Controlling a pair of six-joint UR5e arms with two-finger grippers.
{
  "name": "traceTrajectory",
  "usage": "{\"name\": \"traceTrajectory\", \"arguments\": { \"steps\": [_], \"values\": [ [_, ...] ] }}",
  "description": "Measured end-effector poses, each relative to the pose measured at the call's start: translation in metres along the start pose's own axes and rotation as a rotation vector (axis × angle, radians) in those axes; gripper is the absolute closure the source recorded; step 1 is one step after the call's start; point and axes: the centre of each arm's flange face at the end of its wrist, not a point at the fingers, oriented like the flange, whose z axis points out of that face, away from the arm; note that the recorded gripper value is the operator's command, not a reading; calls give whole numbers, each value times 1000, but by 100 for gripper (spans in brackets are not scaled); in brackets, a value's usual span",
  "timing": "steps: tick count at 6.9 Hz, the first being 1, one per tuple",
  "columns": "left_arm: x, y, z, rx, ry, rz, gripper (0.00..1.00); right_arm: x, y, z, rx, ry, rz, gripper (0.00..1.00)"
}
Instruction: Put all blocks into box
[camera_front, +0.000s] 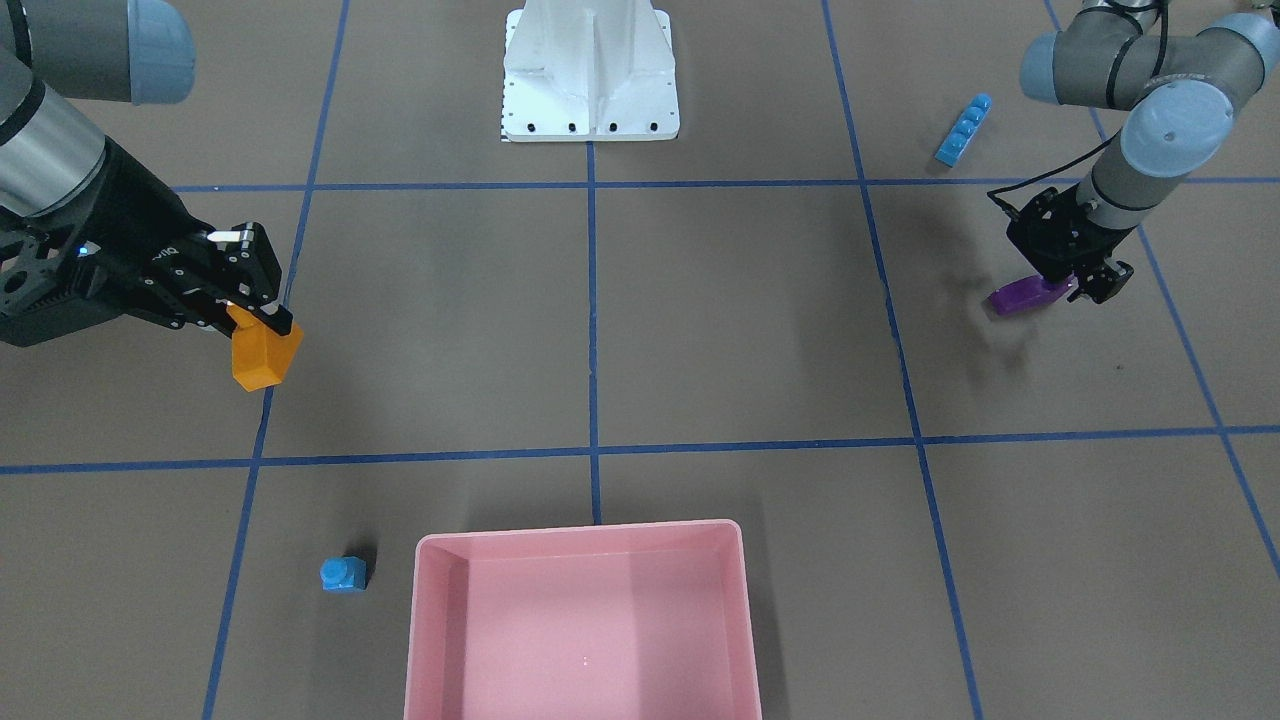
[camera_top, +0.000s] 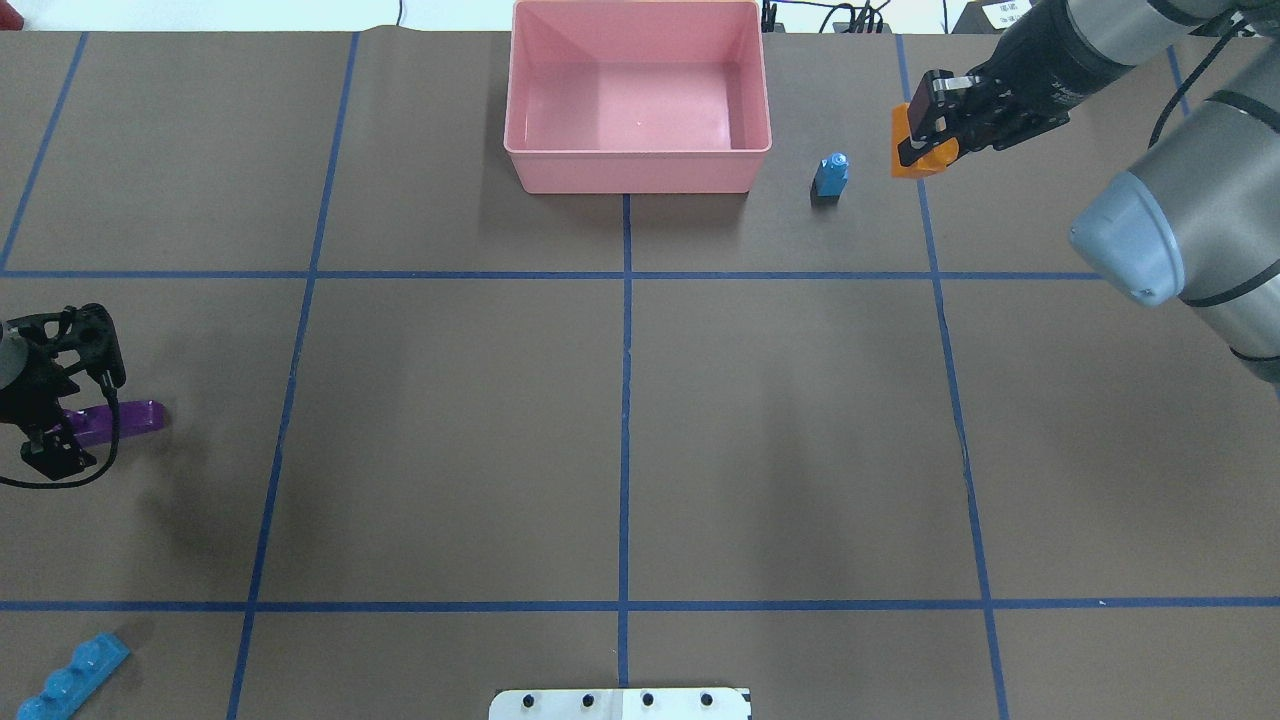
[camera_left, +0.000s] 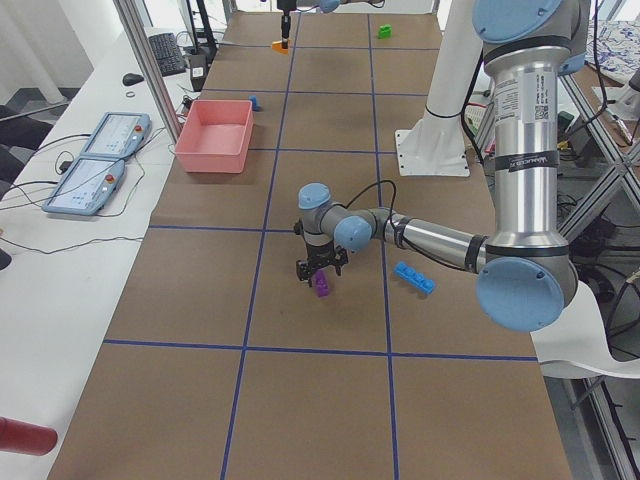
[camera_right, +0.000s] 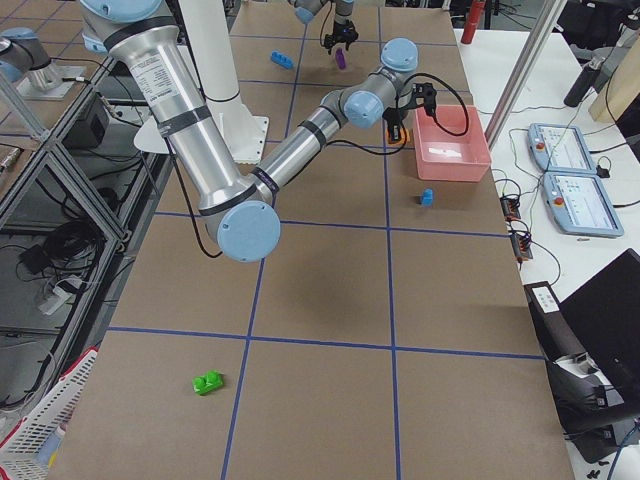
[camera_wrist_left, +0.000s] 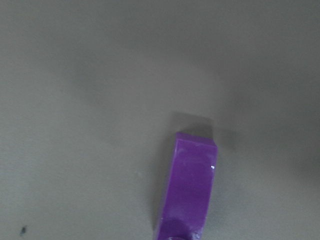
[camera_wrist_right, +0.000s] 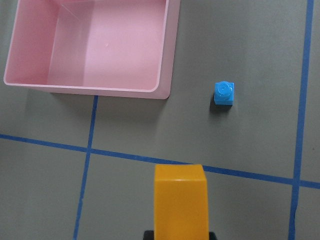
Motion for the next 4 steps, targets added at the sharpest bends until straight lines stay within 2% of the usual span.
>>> {"name": "traceTrajectory", "arguments": {
  "steps": [2,3,4],
  "values": [
    [-2,-1,11,-16,8,-3,1,0,0,1,-1,1,1,100],
    [-4,1,16,-24,12,-8,26,0,0,2,-2,1,2,100],
    [-5,2,20,-30,14,-11,64,0,-1,2,-3,2,2,100]
  ]
}}
